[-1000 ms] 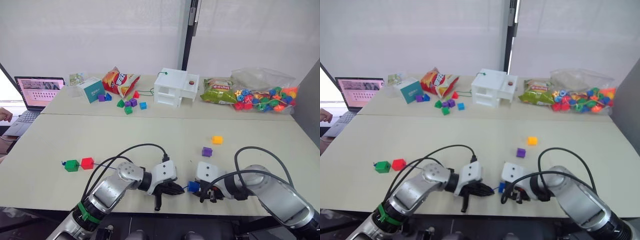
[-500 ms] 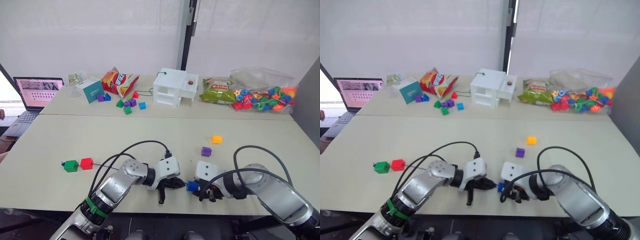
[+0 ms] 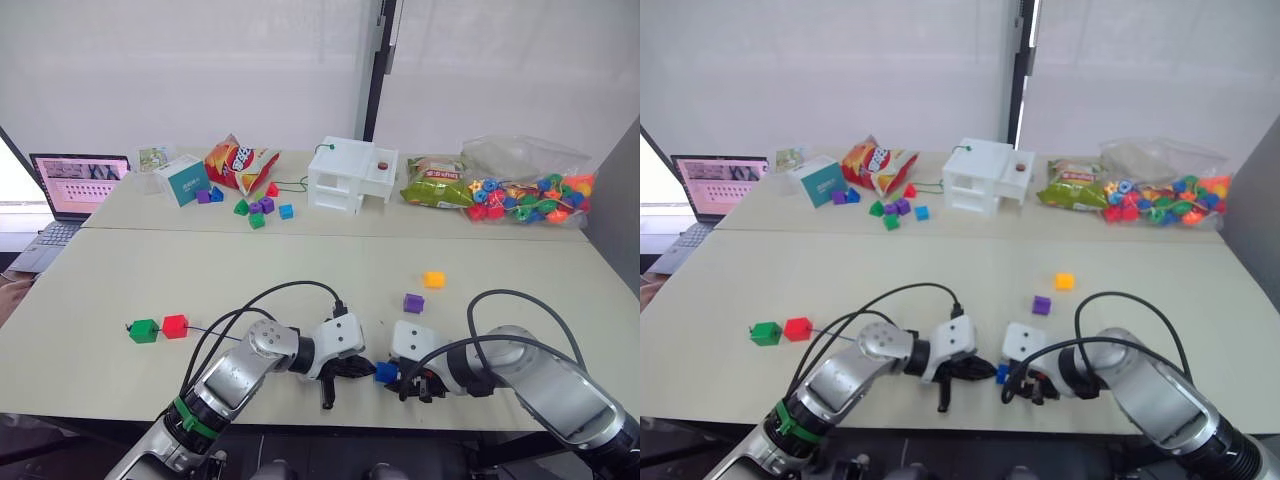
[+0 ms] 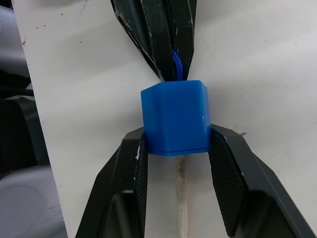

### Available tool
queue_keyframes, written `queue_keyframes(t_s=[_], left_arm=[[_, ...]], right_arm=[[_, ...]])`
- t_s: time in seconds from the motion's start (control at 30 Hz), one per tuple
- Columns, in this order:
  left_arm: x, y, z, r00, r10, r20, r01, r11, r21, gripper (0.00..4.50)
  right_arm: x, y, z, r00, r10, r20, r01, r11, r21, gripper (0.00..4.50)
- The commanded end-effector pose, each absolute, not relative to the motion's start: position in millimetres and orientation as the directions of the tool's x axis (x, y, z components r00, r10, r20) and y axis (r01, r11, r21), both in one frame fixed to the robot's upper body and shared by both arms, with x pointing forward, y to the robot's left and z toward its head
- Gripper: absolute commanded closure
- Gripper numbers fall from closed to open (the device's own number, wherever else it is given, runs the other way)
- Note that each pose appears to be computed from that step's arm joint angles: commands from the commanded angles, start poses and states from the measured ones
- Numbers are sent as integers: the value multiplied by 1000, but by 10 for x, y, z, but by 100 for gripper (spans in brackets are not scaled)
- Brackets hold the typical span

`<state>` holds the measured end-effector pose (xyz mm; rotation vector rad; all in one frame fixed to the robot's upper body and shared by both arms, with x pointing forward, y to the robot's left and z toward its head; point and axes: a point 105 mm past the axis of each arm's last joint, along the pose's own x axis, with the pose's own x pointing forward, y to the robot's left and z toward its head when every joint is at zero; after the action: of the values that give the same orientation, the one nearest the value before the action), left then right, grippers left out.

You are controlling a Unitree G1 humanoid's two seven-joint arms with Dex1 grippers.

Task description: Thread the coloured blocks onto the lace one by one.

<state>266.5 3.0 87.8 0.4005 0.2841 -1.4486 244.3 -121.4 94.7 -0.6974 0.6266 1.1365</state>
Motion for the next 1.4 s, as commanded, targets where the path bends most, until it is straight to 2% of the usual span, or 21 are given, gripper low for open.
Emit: queue_keyframes(t_s=[0.03,0.2,0.23,0.27,0.47,0.5,0.63,0.83,0.93,1.07,1.3,1.4], left_arm=[[2616,40,1135,54,-931,-360,992,10,124,298],[2594,101,1167,30,-924,-381,989,-28,145,133],[2593,108,1176,21,-923,-385,989,-38,144,101],[2601,104,1176,19,-920,-391,987,-45,153,100],[2677,-51,1099,4,-915,-404,978,-80,193,100],[2671,-97,1089,-11,-915,-404,975,-99,197,100],[2613,-190,994,-76,-896,-437,969,-169,178,100],[2697,-318,914,-36,-896,-443,967,-144,211,100],[2734,-343,918,-20,-901,-434,969,-125,214,184],[2713,-355,914,-35,-902,-430,968,-138,209,320],[2666,-324,896,-55,-898,-436,968,-155,196,324],[2670,-333,898,-54,-898,-438,968,-154,197,324]], right_arm=[[2384,-1169,925,263,608,-749,-960,242,-141,322],[2413,-1172,983,285,613,-737,-955,250,-161,322],[2430,-1169,1019,298,615,-730,-951,253,-175,272],[2442,-1171,1045,309,616,-724,-948,257,-186,220],[2405,-1222,1191,322,623,-713,-945,259,-201,17],[2395,-1252,1233,331,621,-710,-942,266,-206,4],[2367,-1425,1269,357,590,-724,-930,298,-216,4],[2339,-1551,1168,356,579,-734,-928,309,-206,4],[2371,-1578,1112,367,581,-726,-924,320,-210,0],[2402,-1610,1040,371,586,-721,-922,325,-210,0],[2458,-1581,991,371,603,-707,-925,308,-223,0],[2466,-1572,975,365,603,-710,-928,296,-225,86]])
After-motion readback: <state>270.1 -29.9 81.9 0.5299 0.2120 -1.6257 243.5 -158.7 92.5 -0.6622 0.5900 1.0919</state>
